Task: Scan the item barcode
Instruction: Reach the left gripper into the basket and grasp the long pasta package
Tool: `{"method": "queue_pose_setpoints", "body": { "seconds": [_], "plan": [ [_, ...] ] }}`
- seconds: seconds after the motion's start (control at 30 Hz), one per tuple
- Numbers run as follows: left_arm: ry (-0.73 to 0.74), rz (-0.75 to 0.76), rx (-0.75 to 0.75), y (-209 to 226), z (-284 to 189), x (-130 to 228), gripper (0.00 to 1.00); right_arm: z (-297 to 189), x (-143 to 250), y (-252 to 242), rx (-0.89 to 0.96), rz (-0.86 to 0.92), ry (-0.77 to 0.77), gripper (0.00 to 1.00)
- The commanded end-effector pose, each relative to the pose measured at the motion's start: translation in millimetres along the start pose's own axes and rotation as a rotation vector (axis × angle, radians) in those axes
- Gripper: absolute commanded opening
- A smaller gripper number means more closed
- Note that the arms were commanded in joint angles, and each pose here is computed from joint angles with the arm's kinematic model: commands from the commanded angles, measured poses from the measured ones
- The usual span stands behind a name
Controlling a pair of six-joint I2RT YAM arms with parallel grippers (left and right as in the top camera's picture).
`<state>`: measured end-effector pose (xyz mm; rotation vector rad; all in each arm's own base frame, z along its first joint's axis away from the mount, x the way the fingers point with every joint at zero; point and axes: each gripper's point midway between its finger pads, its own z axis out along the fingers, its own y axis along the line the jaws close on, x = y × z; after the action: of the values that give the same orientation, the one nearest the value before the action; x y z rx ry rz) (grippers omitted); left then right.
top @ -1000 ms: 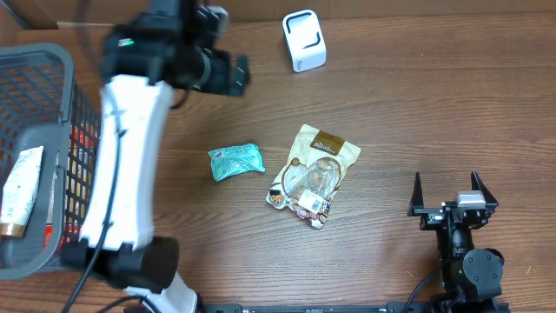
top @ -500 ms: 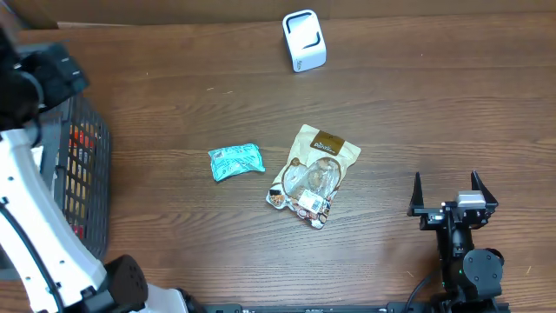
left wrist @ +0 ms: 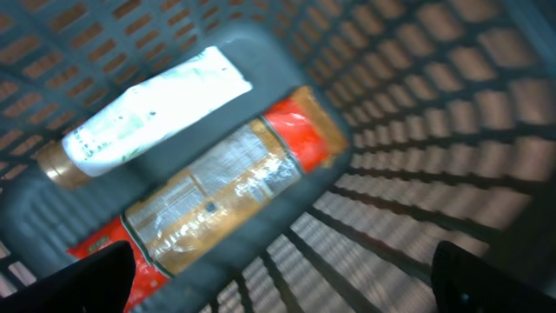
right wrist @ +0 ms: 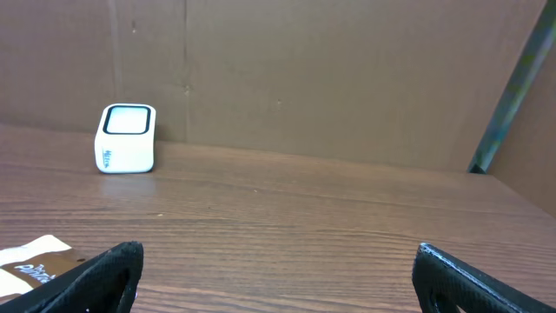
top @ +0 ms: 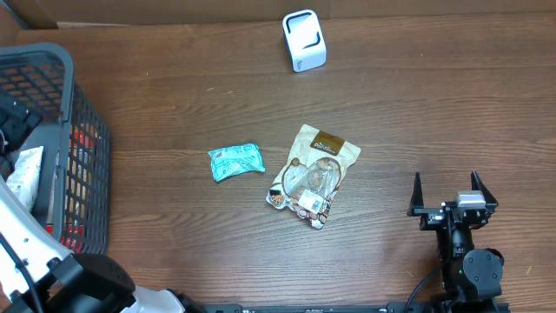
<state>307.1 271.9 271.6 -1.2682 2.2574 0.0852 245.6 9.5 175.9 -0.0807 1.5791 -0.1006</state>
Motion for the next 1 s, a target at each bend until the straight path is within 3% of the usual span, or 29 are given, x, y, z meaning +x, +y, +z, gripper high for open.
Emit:
{"method": "queue_pose_setpoints", "body": {
  "seconds": [0.0,0.23,0.43,0.67,0.97],
  "plan": [
    [0.050,-0.068,-0.028,26,34,13,1.00,0,1,-1,0.007,0.000,-0.005,1.00],
    [0.023,0.117,-0.037,47,77,16,1.00,0,1,-1,0.007,0.000,-0.005,1.00],
    [0.039,0.416,-0.032,53,113,27,1.00,0,1,-1,0.007,0.000,-0.005,1.00],
    [0.085,0.503,-0.026,57,148,36,1.00,0,1,-1,0.007,0.000,-0.005,1.00],
    [0.278,0.507,0.039,62,201,84,1.00,0,1,-1,0.007,0.000,-0.005,1.00]
  ]
}}
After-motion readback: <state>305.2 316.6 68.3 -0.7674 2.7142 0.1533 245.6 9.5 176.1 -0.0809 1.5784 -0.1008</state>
